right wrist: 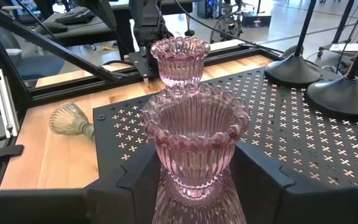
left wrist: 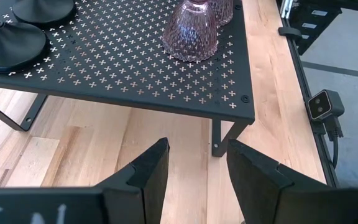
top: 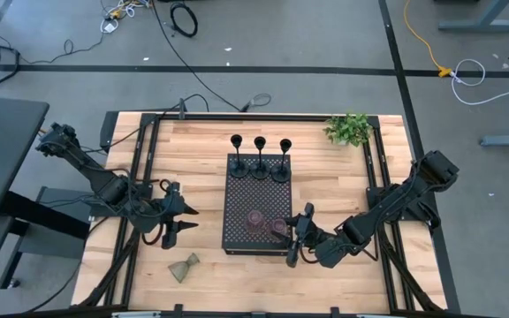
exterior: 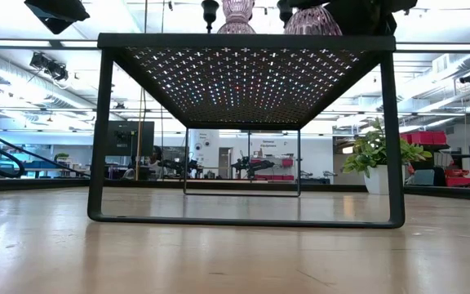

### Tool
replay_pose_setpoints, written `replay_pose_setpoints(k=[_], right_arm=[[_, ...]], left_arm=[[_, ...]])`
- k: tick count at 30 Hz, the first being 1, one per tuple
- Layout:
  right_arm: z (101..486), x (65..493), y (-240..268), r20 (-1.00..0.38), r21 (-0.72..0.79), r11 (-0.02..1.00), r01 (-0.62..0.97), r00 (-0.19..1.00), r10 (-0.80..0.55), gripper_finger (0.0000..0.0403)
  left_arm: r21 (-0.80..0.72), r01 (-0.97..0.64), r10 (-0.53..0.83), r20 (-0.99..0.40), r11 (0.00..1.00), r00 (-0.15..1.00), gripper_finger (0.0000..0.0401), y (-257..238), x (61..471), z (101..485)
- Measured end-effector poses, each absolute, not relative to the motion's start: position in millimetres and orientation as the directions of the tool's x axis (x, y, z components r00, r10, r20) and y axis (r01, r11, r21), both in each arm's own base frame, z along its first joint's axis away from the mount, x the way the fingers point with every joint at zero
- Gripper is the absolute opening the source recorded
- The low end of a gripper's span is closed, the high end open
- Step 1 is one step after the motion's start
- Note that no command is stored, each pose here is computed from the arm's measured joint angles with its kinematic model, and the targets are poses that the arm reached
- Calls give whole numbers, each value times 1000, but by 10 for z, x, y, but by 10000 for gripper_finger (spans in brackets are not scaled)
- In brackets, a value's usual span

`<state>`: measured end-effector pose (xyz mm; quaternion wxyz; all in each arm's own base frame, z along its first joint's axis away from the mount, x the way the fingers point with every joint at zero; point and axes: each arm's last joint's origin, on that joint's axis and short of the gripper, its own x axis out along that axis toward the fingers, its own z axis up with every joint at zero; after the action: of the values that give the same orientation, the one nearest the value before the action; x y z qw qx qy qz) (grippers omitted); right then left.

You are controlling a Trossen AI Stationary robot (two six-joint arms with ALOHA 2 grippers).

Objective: Pick & Place candle stick holders
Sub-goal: Put the pink candle holder on the shelf aligned with the other pink candle holder, then put the transparent candle holder on the shelf aligned with the other pink candle holders

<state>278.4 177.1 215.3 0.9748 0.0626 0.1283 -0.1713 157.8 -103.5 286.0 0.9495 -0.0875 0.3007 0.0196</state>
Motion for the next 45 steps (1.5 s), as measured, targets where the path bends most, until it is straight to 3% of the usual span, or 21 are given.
replay_pose_setpoints(k=[28,45], right_arm=[[2225,2755,1759,-247,64,927,369,906,-343,187],[2410,2604,1818,-227,87,943,321,928,-295,301]], left_arm=[[-158,-85,-22,-577,984,817,165,-1036,1577,2859],[-178,-71,-48,-585,982,810,165,-1044,1575,2857]])
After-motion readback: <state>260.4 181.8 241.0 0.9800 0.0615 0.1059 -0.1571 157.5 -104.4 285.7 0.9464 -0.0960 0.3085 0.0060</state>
